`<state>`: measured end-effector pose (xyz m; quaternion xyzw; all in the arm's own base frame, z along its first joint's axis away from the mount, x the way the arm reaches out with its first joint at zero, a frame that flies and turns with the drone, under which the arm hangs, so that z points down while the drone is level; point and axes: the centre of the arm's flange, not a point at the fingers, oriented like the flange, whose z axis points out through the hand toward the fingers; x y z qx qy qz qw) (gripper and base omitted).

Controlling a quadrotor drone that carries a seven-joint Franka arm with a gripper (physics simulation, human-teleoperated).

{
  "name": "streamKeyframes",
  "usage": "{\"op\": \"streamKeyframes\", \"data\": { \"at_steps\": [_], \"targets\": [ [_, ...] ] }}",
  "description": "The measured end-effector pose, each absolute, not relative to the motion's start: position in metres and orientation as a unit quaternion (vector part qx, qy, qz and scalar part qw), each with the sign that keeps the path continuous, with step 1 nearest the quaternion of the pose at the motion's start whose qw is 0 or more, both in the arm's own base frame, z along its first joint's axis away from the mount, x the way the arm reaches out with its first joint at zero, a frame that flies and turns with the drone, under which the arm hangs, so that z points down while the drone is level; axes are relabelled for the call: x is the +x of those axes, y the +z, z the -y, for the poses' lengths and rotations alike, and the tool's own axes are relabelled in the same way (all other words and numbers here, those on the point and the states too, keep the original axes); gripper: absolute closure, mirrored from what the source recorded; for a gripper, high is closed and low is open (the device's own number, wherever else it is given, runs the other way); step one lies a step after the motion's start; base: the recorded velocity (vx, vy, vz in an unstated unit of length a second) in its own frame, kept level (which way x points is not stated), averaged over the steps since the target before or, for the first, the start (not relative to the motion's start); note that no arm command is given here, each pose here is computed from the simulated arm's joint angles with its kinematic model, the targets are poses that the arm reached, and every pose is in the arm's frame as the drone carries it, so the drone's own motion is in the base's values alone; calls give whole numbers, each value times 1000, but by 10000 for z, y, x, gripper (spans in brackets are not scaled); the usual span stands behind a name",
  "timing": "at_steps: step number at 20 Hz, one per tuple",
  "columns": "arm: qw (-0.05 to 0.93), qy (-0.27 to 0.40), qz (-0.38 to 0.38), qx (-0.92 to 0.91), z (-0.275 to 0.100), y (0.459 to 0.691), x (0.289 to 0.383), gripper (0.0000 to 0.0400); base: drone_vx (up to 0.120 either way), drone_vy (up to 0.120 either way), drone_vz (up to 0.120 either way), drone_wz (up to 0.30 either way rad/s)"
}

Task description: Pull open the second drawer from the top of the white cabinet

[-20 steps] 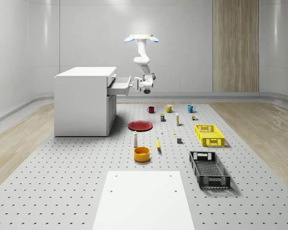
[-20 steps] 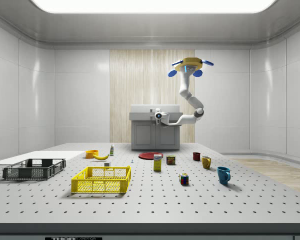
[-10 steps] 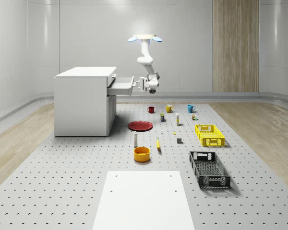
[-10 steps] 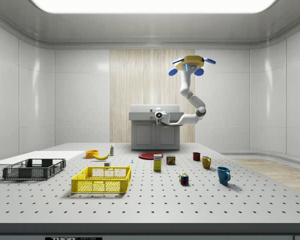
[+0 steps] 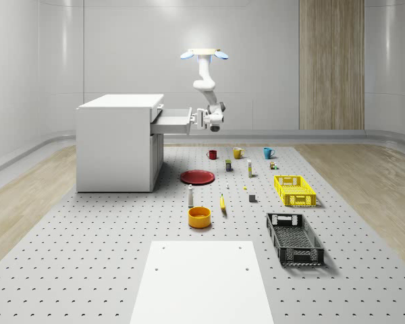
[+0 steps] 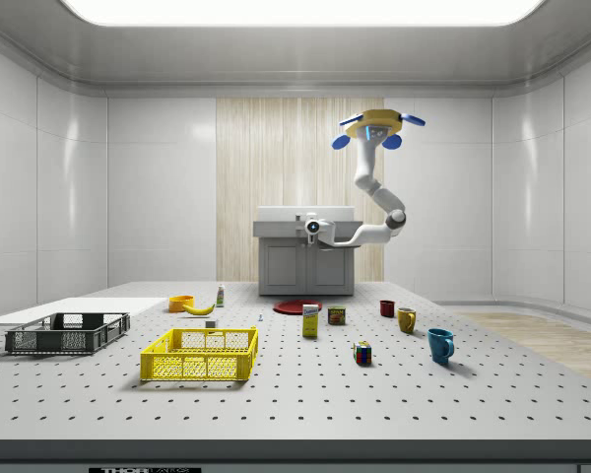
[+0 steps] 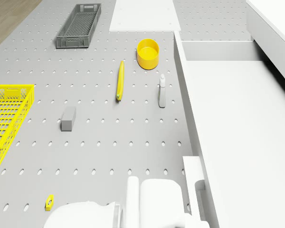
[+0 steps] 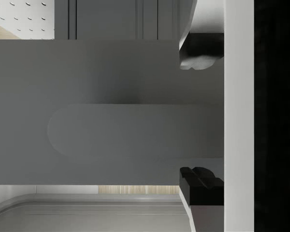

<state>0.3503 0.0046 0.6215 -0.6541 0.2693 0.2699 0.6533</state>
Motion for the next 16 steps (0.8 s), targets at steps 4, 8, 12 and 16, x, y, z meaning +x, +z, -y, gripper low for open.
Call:
{"op": "streamKeyframes", "data": {
  "at_steps": [4, 8, 12, 16],
  "targets": [
    [657, 272, -267, -650, -35, 6183, 3517, 114, 0, 0, 0, 0],
    [653, 276, -272, -650, -36, 6217, 3504, 105, 0, 0, 0, 0],
    [653, 273, -271, -652, -41, 6215, 3504, 102, 0, 0, 0, 0],
    [654, 271, -270, -653, -42, 6214, 3504, 101, 0, 0, 0, 0]
  ]
}}
